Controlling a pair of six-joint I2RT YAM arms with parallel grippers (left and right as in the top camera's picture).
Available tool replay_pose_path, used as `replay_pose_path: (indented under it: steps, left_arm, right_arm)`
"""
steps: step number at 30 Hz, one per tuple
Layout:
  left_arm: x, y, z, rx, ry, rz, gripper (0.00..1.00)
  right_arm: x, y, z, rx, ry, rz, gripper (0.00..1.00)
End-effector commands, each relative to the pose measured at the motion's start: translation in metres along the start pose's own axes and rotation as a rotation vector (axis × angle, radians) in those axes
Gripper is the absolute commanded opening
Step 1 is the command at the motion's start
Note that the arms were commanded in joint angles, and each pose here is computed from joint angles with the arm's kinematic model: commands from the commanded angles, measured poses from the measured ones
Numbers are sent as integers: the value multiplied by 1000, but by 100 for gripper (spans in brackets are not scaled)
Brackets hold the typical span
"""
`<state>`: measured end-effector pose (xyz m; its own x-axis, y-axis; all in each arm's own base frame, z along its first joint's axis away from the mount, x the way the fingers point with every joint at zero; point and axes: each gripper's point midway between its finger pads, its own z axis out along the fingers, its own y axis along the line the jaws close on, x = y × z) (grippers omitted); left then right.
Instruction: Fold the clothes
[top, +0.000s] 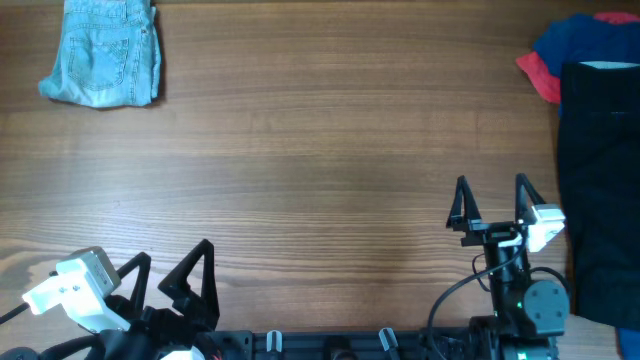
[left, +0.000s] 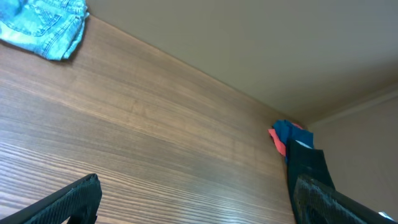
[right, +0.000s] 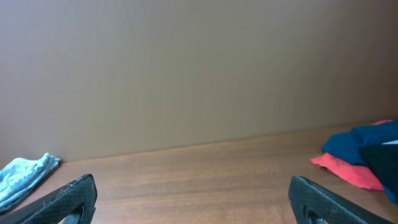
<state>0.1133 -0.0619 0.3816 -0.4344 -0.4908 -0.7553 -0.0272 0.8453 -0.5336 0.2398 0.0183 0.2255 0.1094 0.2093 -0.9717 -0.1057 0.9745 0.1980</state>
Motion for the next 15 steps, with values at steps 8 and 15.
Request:
replay_pose_path:
  steps: [8,15]
  left_arm:
    - [1,-1,-1,5,-2,25,100]
    - [1,-1,-1,5,-2,25,100]
  right_arm:
    - [27,-8,2,24,31,-29,100]
    - [51,-2,0,-43,127,-385,100]
